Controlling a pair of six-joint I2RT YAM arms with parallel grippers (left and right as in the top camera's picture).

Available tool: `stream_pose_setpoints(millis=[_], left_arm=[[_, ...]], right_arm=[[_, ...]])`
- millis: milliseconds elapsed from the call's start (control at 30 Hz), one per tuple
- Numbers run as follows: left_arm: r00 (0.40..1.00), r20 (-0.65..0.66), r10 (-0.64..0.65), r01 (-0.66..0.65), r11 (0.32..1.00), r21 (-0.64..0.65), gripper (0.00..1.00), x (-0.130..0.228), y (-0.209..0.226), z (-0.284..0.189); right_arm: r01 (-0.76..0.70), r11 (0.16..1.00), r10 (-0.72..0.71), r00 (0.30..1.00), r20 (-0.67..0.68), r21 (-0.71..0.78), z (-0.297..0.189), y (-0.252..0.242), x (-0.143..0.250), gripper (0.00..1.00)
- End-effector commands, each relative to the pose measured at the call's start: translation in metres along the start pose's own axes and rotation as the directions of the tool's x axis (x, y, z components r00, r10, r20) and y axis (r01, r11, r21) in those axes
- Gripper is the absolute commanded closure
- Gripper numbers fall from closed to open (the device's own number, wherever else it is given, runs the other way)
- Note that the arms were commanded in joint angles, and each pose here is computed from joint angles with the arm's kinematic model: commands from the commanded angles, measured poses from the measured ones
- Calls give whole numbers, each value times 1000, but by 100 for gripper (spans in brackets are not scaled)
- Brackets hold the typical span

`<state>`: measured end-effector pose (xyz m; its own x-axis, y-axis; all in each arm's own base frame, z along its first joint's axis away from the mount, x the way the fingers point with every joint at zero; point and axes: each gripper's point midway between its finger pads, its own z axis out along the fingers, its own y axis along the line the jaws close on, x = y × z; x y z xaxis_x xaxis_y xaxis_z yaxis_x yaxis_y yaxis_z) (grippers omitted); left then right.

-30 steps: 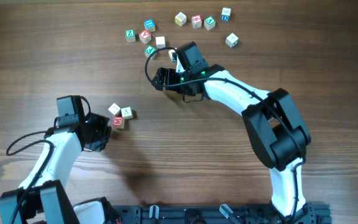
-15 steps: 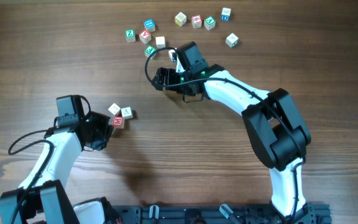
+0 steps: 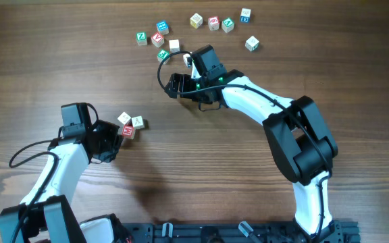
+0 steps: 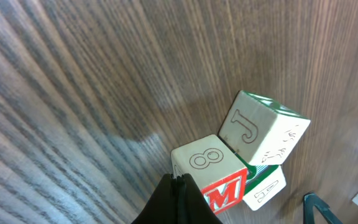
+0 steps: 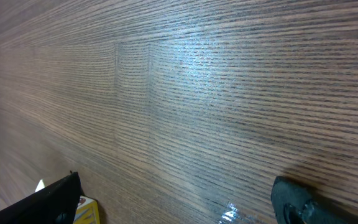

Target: Form a circle

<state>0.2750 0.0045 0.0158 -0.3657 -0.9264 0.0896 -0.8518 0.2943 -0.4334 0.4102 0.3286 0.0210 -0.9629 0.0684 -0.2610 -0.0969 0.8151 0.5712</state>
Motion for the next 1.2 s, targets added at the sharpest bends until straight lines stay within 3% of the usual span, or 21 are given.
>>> stream_pose_setpoints(millis=[0,600,1167], left_arm=[[1000,-4,12,-12,1000,5,96,-1,0,2],[999,-51,7,-6,1000,14,96,9,0,-2],[985,170,-10,-27,976,215,96,-39,-35,-49]], right_arm=[[-62,984,71,996,-48,170,22,-63,26,1],[-61,983,71,996,-51,172,22,-63,27,1],[-62,983,71,996,-50,171,22,-63,26,1]])
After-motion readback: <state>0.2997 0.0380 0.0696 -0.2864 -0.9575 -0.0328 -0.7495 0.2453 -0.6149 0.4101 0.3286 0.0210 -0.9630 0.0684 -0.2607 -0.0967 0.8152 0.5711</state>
